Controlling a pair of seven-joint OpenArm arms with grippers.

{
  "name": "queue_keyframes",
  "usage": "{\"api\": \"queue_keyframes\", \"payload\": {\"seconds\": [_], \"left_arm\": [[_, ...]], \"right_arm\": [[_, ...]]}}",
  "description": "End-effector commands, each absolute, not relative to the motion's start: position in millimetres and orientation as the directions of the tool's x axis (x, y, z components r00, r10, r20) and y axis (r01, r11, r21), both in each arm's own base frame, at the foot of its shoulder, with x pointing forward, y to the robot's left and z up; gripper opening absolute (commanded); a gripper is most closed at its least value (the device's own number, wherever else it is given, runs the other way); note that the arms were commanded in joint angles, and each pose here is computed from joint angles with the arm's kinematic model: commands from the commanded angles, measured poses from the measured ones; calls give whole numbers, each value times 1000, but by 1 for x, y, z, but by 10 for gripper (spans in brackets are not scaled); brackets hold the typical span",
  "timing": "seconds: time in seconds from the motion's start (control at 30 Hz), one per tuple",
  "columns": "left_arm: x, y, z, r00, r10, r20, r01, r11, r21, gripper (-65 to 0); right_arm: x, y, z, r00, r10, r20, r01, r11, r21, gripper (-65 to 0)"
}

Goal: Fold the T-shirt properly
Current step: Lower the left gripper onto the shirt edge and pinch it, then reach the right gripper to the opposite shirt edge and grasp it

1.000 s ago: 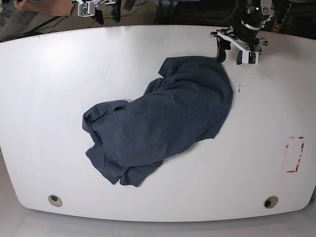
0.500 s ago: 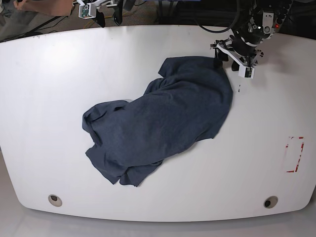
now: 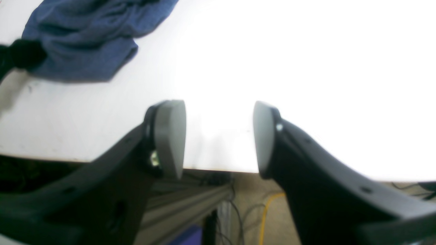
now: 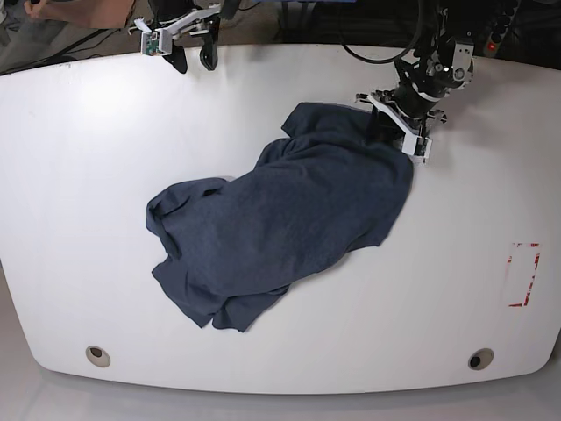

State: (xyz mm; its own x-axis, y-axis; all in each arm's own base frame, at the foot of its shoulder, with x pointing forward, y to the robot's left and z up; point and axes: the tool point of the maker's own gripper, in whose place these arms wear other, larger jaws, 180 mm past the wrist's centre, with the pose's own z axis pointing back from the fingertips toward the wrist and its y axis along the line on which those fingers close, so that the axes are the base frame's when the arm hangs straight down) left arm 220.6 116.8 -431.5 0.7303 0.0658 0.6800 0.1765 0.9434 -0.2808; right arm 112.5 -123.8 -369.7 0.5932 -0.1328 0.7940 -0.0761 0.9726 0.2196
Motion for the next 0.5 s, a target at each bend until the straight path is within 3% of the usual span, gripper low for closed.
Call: {"api": "queue_keyframes", "payload": {"seconds": [0.0,0.17,0.47], "left_arm": [[200,124,-458,810,37,585,146,954,-262,-650],[200,133,-469,823,50,565,118,959,-257,-650],[221,183,-434,748,102,655,31,982,-189,-650]], "right_arm": [[122,-127,-361,572,-113,812,-105,972,209,-346],[143,-128,-362,573,-75,816,-140,972,187,-346],[197,-117,-351,543,49,838,-295,946,136,-344]]}}
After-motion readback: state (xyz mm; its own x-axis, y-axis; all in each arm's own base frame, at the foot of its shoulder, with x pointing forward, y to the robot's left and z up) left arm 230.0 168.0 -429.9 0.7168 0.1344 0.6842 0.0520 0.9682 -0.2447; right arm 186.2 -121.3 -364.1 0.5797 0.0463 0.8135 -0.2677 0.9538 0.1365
